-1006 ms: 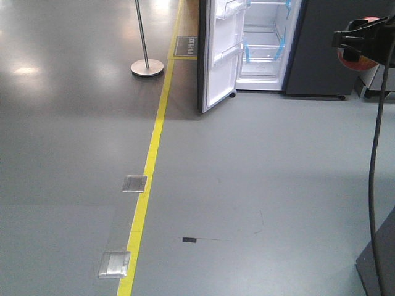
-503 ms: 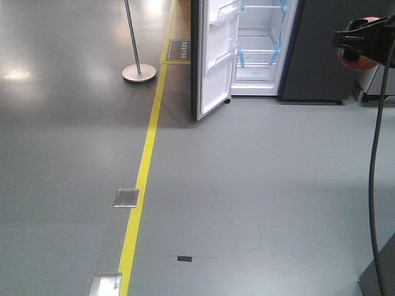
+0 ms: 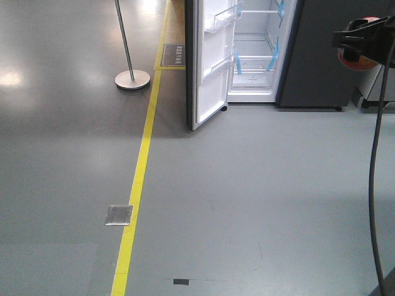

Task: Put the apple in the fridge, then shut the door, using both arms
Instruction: 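Drive closer to the refrigerator's open door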

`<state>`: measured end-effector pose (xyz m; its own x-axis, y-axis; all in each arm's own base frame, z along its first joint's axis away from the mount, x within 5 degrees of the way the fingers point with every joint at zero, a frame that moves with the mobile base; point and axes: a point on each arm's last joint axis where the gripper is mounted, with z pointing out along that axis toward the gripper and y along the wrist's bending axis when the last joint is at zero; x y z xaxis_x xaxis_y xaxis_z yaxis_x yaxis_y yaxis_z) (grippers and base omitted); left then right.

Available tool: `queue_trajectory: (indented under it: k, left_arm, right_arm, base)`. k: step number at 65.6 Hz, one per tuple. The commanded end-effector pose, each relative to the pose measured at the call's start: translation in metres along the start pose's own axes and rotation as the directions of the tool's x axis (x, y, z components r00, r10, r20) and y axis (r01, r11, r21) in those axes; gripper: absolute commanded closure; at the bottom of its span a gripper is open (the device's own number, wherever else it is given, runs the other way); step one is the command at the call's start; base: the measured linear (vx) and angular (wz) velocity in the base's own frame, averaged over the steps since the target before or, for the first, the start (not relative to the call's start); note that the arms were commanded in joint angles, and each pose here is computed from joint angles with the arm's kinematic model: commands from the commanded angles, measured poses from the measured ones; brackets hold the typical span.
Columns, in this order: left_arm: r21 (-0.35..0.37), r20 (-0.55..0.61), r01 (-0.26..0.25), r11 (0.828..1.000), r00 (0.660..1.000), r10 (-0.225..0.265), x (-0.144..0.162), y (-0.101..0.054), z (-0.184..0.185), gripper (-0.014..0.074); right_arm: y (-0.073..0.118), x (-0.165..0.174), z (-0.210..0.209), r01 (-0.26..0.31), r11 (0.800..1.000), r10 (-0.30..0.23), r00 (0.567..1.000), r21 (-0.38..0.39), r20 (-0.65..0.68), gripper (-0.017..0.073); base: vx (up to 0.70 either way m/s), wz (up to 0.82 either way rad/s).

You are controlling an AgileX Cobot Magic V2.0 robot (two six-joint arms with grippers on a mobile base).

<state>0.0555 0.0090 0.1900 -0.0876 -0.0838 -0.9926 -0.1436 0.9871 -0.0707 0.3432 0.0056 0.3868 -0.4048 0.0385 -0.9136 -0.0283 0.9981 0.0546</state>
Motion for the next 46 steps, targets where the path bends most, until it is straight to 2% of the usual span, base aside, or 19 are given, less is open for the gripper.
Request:
queue_trajectory:
  k: [1, 46]
  left_arm:
    - [0.031, 0.097, -0.002, 1.000, 0.995, -0.001, -0.0123, -0.0026, -0.0028, 0.0599]
    - [0.031, 0.097, -0.002, 1.000, 0.995, -0.001, -0.0123, -0.0026, -0.0028, 0.0599]
  right_arm:
    - [-0.0005, -0.0243, -0.0192, 0.009, 1.000, -0.010, 0.989, 0.008, 0.150, 0.0345]
    - [-0.0005, -0.0243, -0.0192, 0.009, 1.000, -0.010, 0.989, 0.008, 0.150, 0.0345]
  base:
    - [0.19, 0.00]
    - [0.19, 0.02]
